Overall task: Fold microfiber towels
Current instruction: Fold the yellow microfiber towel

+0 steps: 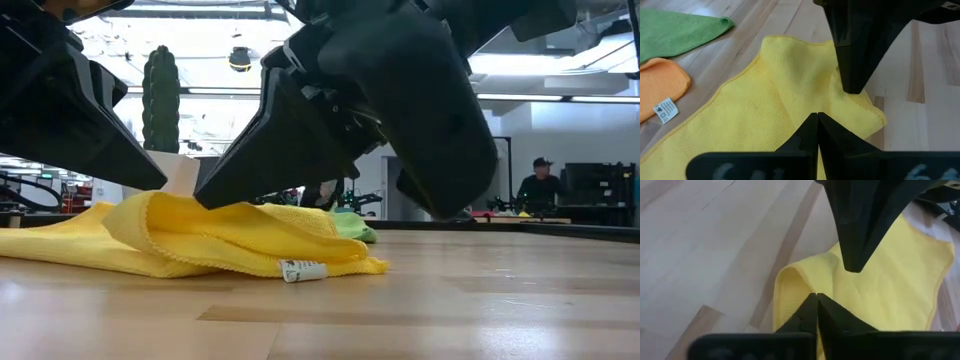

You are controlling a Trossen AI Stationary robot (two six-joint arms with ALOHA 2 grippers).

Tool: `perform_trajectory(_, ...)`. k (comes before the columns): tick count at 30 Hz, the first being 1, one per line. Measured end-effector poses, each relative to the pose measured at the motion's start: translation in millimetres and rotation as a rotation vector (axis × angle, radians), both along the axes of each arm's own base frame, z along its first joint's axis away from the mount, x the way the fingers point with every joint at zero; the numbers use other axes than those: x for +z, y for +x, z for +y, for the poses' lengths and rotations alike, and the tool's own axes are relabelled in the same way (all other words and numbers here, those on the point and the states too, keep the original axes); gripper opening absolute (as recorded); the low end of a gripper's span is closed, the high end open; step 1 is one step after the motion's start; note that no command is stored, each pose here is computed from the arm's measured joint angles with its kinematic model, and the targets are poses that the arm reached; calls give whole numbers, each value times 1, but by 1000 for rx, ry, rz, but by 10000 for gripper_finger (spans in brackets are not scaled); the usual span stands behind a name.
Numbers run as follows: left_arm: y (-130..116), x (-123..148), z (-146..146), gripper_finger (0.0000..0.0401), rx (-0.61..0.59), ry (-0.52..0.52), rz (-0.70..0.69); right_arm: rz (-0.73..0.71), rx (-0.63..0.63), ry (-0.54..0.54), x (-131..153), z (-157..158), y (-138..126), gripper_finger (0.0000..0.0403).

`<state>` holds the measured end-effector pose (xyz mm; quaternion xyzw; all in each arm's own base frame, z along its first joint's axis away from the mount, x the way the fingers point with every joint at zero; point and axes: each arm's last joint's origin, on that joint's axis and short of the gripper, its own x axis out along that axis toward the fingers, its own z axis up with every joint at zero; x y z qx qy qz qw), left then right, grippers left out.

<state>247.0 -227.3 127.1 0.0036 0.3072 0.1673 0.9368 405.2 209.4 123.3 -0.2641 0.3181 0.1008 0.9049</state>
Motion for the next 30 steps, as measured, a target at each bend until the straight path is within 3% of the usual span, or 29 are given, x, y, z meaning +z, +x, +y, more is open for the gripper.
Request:
perform_trajectory(12,0,0,0,0,1,-1,0,-27,34,40,10,10,3,7)
perform_trajectory(24,2,1,-1,0,-6,-4,-19,33,61,209,10,3,7,34)
perform_trajectory(30,2,2,-2,0,-8,-13,-30,41,54,228,9,-4,11,66)
